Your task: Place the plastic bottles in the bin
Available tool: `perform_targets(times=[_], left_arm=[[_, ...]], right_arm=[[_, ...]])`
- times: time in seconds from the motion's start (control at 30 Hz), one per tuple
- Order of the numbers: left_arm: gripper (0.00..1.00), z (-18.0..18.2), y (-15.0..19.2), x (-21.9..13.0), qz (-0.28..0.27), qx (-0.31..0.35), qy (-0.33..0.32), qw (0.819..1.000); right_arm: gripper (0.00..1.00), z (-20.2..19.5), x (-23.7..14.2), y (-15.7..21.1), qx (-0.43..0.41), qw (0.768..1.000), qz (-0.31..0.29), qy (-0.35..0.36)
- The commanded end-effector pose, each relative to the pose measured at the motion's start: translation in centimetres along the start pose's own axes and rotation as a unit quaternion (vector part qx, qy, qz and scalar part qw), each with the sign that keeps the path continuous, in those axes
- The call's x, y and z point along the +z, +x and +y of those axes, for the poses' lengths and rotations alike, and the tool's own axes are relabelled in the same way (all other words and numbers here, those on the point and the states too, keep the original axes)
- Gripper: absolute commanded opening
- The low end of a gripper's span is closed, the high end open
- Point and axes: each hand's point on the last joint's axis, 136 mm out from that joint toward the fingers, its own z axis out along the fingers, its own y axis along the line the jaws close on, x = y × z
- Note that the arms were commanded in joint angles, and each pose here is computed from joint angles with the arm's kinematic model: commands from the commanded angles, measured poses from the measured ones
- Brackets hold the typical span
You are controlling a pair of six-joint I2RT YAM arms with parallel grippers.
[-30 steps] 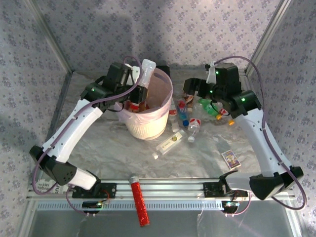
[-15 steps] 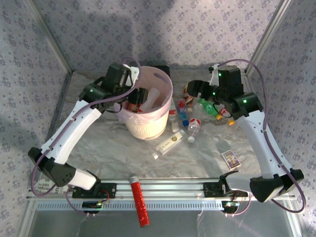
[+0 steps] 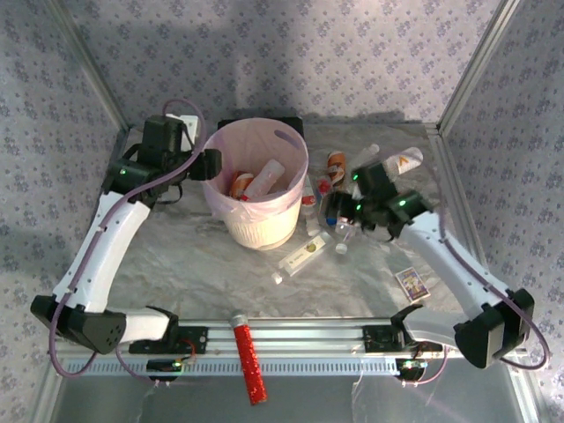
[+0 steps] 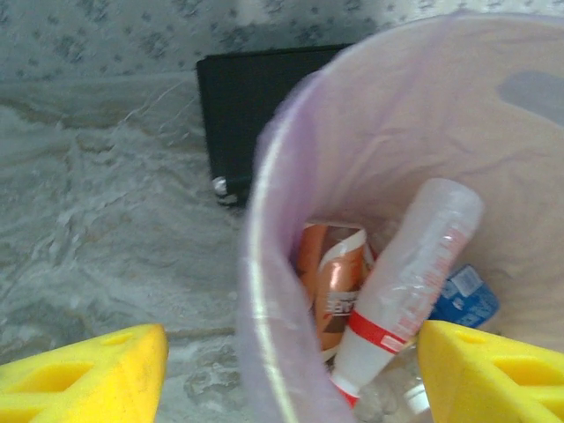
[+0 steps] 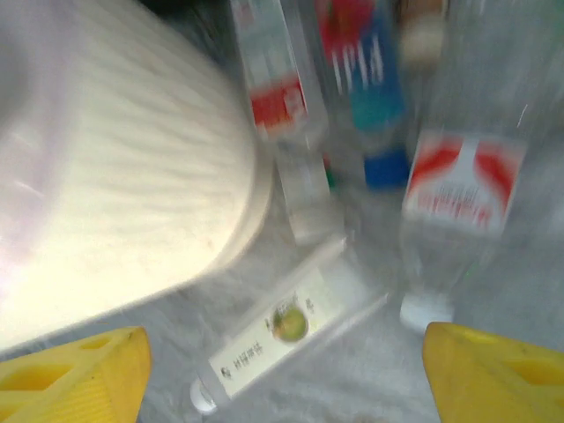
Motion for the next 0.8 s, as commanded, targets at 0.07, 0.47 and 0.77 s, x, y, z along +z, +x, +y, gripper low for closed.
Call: perform_targets(times=[0.07, 0.47, 0.77], left_arm=[[0.76, 0.3, 0.5, 2.0, 0.009, -0.026, 0.013, 1.000], [0.78, 0.8, 2.1, 4.5, 0.041, -0.030, 0.010, 0.999], [0.78, 1.5, 3.1, 5.2, 0.053, -0.033, 0.005, 0.998]], right_arm=[[0.84, -0.4, 4.3, 4.1, 0.106, 0.994, 0.033, -0.002], [0.92, -1.2, 9.4, 4.7, 0.132, 0.989, 0.062, 0.028], [0.93, -3.2, 11.8, 6.2, 0.142, 0.984, 0.082, 0.070]])
